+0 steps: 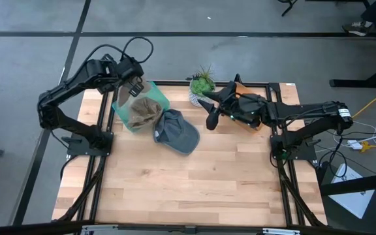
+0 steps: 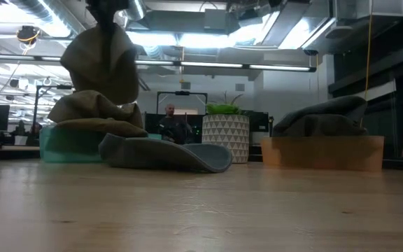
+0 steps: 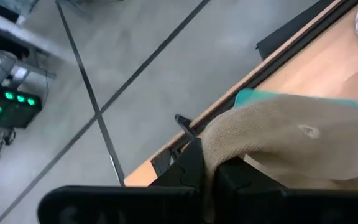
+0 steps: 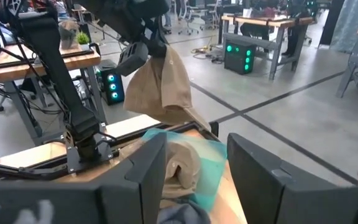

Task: Pick & Place hat
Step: Put the brown cap into the green bin, then put the blue cap into the orange bin

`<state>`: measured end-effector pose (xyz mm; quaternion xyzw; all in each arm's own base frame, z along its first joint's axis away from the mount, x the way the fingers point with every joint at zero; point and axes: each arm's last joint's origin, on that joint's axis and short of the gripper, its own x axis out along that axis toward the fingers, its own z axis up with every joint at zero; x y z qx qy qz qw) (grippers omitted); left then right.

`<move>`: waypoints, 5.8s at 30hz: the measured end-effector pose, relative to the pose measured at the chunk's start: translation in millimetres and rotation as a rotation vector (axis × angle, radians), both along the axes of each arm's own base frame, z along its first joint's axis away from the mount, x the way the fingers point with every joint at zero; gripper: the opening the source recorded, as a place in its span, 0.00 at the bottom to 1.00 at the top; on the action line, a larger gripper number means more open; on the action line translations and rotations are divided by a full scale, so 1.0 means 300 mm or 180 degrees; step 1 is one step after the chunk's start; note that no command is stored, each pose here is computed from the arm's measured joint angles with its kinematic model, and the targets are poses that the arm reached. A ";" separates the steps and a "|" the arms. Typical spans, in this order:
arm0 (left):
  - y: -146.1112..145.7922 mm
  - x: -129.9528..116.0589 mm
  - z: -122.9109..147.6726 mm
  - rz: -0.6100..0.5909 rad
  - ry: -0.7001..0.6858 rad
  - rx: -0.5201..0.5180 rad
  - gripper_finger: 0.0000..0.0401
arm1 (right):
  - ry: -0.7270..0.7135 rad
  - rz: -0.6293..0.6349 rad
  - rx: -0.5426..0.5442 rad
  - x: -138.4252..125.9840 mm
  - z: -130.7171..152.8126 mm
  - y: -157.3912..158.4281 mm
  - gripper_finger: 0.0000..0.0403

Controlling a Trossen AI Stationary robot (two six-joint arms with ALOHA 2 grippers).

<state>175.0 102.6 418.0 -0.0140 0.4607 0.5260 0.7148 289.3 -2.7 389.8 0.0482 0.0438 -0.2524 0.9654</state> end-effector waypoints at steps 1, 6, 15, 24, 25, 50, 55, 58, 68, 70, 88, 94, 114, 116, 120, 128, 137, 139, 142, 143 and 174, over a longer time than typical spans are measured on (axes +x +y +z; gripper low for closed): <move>0.000 -0.001 -0.004 0.0040 0.0006 -0.0031 0.01 | 0.0009 -0.0005 0.0027 0.000 -0.002 0.000 0.42; -0.002 -0.004 -0.028 0.0211 0.0158 -0.0186 0.01 | 0.0107 -0.0005 0.0039 -0.002 -0.013 0.000 0.42; 0.008 0.018 -0.151 0.0401 0.0382 -0.0348 0.01 | 0.0112 -0.0005 0.0028 -0.002 -0.012 0.000 0.42; 0.042 0.051 -0.288 0.0521 0.0306 -0.0255 0.01 | 0.0115 -0.0006 0.0026 -0.002 -0.013 0.000 0.42; 0.045 0.050 -0.300 0.0542 0.0317 -0.0265 0.01 | 0.0117 -0.0005 0.0026 -0.002 -0.013 0.000 0.42; -0.018 0.106 -0.370 0.0061 -0.0205 -0.1349 0.04 | 0.0243 -0.0010 0.0043 -0.004 -0.026 0.000 0.42; -0.042 0.118 -0.373 -0.0180 -0.0261 -0.1675 0.04 | 0.0235 -0.0018 0.0104 -0.005 -0.029 0.000 0.42; -0.049 0.121 -0.375 -0.0385 -0.0236 -0.1847 0.06 | 0.0237 -0.0018 0.0101 -0.005 -0.029 -0.001 0.42; -0.017 0.107 -0.375 -0.0456 -0.0217 -0.1921 0.39 | 0.0231 0.0073 0.0131 -0.003 -0.029 0.002 0.42; -0.007 0.102 -0.376 -0.0426 -0.0241 -0.1954 0.46 | 0.0232 0.0132 0.0143 -0.002 -0.029 0.004 0.42; -0.027 -0.090 -0.173 -0.0546 -0.0697 -0.1789 0.50 | 0.0203 0.0132 0.0218 -0.003 -0.030 0.004 0.42; -0.026 -0.089 -0.281 -0.0357 -0.0460 -0.1963 0.16 | 0.0209 0.0133 0.0211 -0.003 -0.030 0.004 0.42; -0.023 0.005 -0.659 -0.0026 -0.0683 -0.2087 0.00 | 0.0403 0.0091 0.0288 -0.009 -0.053 0.000 0.42; -0.022 0.006 -0.626 -0.0062 -0.0773 -0.2047 0.01 | 0.0419 0.0091 0.0291 -0.009 -0.055 0.000 0.42; -0.022 0.006 -0.535 -0.0192 -0.1065 -0.1878 0.04 | 0.0480 0.0088 0.0292 -0.011 -0.060 0.000 0.42; -0.050 -0.032 -0.394 -0.0537 -0.1602 -0.1765 0.19 | 0.0572 0.0442 0.0323 -0.009 -0.066 0.009 0.42; -0.139 -0.076 -0.248 -0.1493 -0.2683 -0.2041 0.37 | 0.0941 0.0811 0.0375 -0.022 -0.099 0.068 0.42; -0.162 -0.090 -0.231 -0.1597 -0.2763 -0.2022 0.38 | 0.0920 0.0852 0.0428 -0.023 -0.099 0.086 0.42; -0.196 -0.108 -0.215 -0.1750 -0.2815 -0.2009 0.38 | 0.0900 0.0936 0.0483 -0.026 -0.099 0.117 0.42; -0.206 -0.113 -0.212 -0.1808 -0.2821 -0.2013 0.38 | 0.0898 0.0970 0.0488 -0.027 -0.099 0.130 0.42; -0.499 -0.120 -0.189 -0.3124 -0.2565 -0.2466 0.38 | 0.0154 0.1055 0.1692 0.164 -0.264 0.424 0.42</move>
